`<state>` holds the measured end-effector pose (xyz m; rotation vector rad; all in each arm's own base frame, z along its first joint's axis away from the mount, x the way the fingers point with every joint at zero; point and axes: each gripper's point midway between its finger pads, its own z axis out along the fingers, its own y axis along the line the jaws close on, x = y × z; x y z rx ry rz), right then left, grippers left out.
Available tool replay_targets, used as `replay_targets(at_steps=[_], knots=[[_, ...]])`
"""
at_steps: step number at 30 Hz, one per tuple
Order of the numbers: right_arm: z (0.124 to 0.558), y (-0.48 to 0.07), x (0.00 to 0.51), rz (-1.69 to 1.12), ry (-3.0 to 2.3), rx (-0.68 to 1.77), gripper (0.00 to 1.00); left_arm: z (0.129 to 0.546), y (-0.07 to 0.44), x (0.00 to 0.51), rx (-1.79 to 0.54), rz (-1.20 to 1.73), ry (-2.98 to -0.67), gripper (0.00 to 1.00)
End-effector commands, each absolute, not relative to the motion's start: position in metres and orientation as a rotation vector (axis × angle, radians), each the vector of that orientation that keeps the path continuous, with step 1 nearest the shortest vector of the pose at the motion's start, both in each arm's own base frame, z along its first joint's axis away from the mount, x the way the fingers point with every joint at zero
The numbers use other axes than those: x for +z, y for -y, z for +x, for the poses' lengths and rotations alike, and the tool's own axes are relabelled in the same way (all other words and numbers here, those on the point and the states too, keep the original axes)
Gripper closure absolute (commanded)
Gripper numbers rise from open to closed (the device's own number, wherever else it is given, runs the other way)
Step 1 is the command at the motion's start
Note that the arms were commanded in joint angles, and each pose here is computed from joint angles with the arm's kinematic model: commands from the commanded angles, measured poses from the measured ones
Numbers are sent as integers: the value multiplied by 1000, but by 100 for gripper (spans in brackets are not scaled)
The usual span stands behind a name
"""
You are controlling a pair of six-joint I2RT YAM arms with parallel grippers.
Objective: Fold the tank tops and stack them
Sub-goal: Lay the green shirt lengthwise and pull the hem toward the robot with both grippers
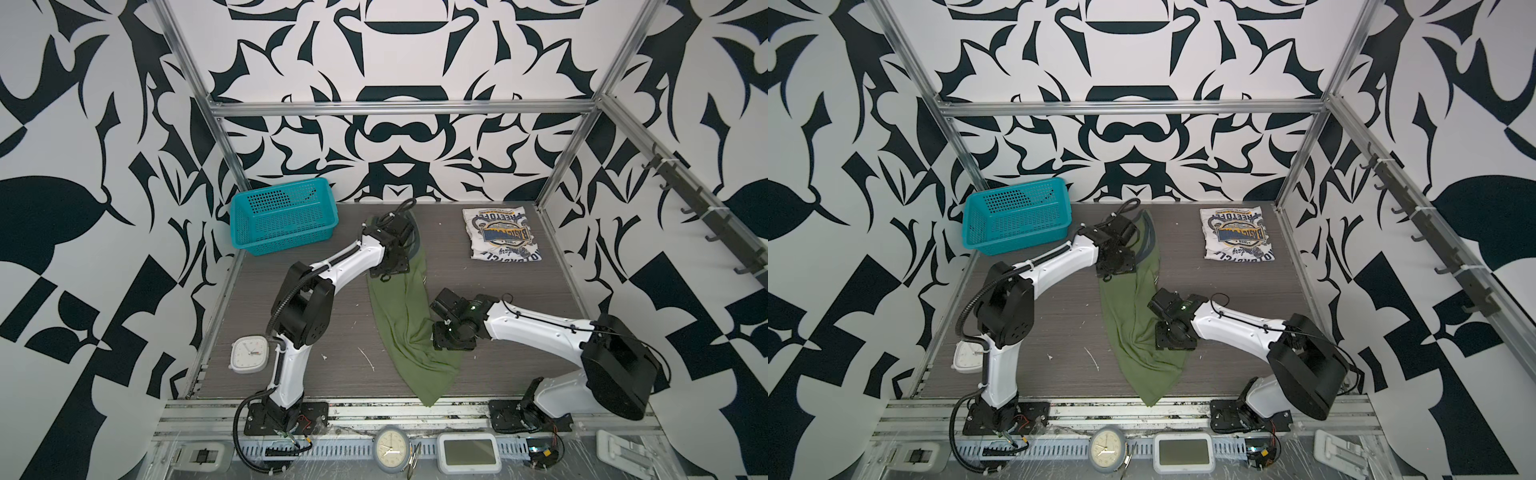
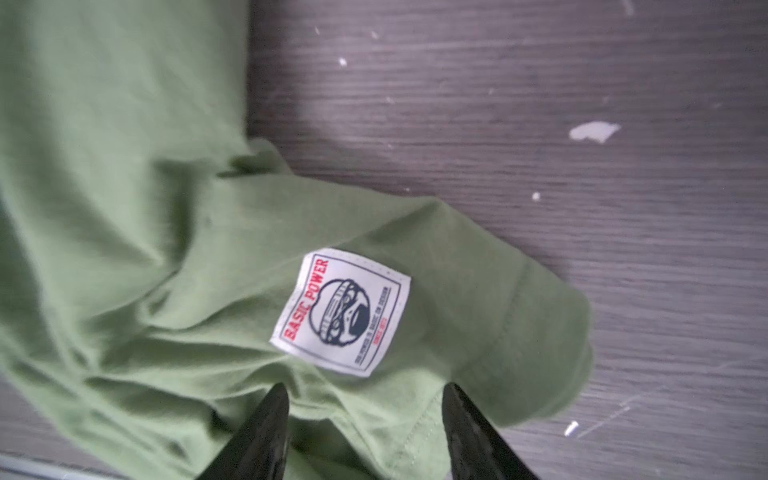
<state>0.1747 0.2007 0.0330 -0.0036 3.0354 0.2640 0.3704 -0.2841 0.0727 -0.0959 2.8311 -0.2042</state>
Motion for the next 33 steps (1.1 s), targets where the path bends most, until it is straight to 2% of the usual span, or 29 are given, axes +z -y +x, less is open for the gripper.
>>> replay_targets(at_steps=[1, 9, 15, 20, 27, 30, 33], knots=[[169, -195, 25, -11, -3058, 242, 40, 359, 284, 42, -247, -206, -2878, 25], [144, -197, 10, 142, -3115, 349, 39, 375, 295, 9, -236, -165, -2893, 26], [133, -217, 6, 163, -3124, 480, 39, 423, 279, -28, -187, -204, -2889, 27], [132, -236, 9, 118, -3109, 539, 39, 458, 279, -42, -330, -254, -2855, 29], [130, -266, 28, -10, -3056, 666, 38, 470, 293, 1, -406, -144, -2823, 24], [132, -269, 49, -97, -3012, 684, 38, 450, 298, 42, -395, -58, -2819, 16], [141, -239, 70, -160, -2954, 516, 38, 410, 291, 85, -358, -27, -2816, 7]])
